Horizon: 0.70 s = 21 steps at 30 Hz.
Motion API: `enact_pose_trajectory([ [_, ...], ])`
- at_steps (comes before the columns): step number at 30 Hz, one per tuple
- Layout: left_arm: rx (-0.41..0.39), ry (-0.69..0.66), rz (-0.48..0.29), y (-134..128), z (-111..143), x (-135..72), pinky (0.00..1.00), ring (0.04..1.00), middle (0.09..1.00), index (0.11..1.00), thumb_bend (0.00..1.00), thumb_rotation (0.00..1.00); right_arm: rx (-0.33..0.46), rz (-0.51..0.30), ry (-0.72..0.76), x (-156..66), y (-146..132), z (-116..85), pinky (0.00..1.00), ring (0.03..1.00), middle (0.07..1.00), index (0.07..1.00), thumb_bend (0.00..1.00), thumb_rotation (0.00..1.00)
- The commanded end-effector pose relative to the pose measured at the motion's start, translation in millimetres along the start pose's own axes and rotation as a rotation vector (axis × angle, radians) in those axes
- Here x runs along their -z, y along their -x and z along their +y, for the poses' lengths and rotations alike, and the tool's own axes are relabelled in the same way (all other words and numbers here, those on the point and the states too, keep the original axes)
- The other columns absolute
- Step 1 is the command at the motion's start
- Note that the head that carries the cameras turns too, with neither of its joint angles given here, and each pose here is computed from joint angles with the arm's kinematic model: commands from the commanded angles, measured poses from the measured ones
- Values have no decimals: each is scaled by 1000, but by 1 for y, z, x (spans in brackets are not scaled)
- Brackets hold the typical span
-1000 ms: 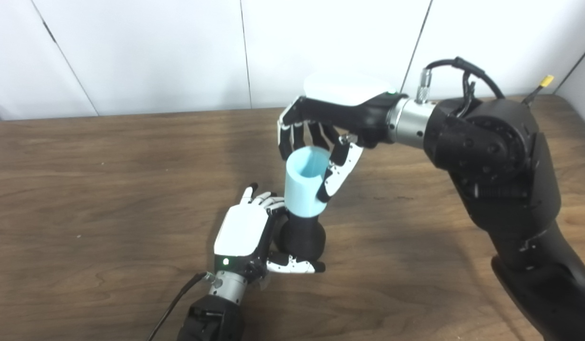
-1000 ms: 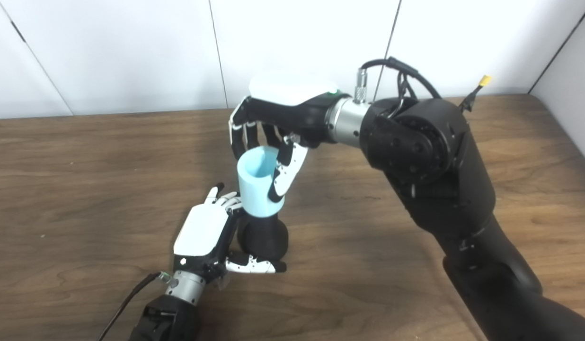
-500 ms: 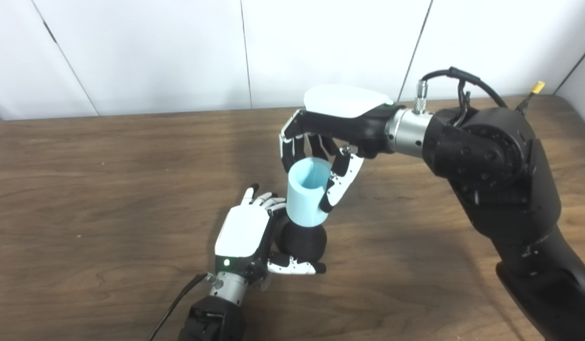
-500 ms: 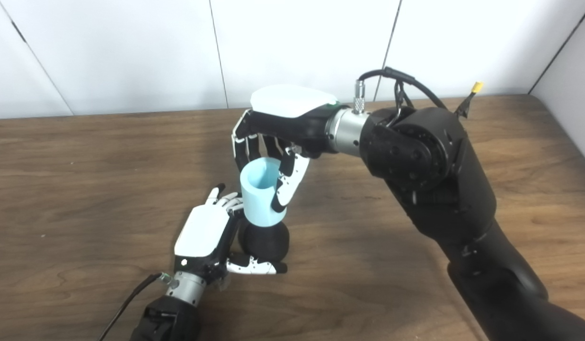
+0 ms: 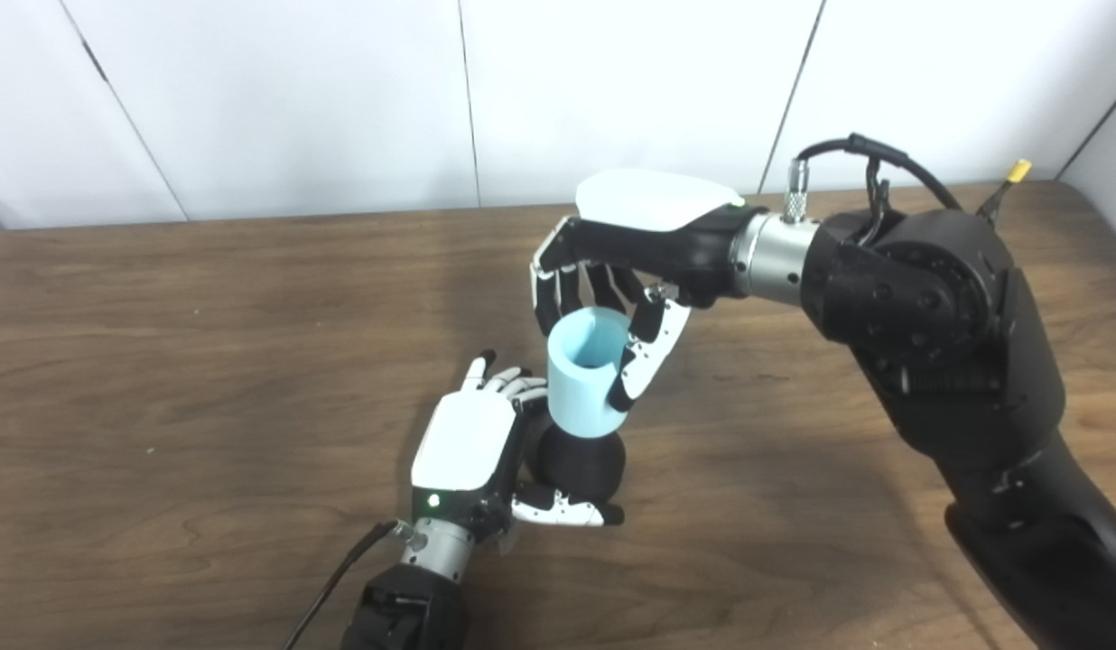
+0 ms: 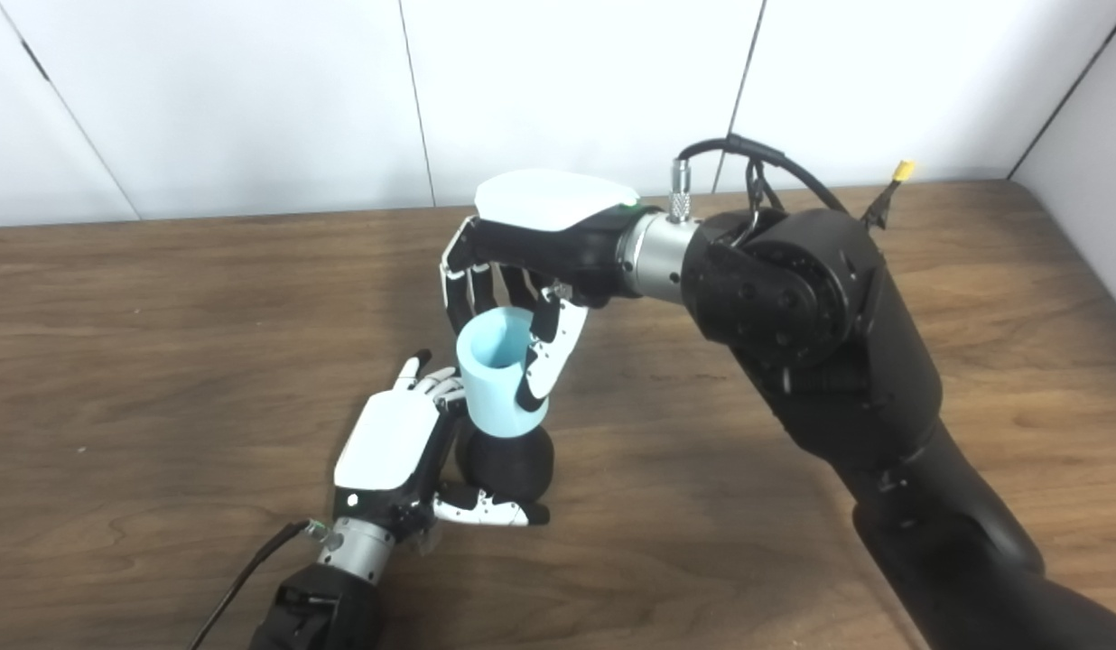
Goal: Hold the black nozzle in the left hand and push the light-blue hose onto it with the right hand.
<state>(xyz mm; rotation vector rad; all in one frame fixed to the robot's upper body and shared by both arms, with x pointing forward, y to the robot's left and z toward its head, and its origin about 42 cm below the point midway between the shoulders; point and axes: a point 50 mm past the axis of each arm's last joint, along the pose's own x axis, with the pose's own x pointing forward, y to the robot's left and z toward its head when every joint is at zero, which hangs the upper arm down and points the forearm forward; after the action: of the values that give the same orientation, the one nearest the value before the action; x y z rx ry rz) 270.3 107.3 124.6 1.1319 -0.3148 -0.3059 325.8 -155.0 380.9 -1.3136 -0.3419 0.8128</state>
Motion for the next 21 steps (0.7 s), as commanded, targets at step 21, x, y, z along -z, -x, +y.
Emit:
enact_pose_trajectory([
  [21, 67, 13, -8, 8, -10, -7, 1000, 850, 752, 482, 523, 50, 26, 9, -36, 1, -1, 5, 384, 400, 496, 527, 517, 0],
])
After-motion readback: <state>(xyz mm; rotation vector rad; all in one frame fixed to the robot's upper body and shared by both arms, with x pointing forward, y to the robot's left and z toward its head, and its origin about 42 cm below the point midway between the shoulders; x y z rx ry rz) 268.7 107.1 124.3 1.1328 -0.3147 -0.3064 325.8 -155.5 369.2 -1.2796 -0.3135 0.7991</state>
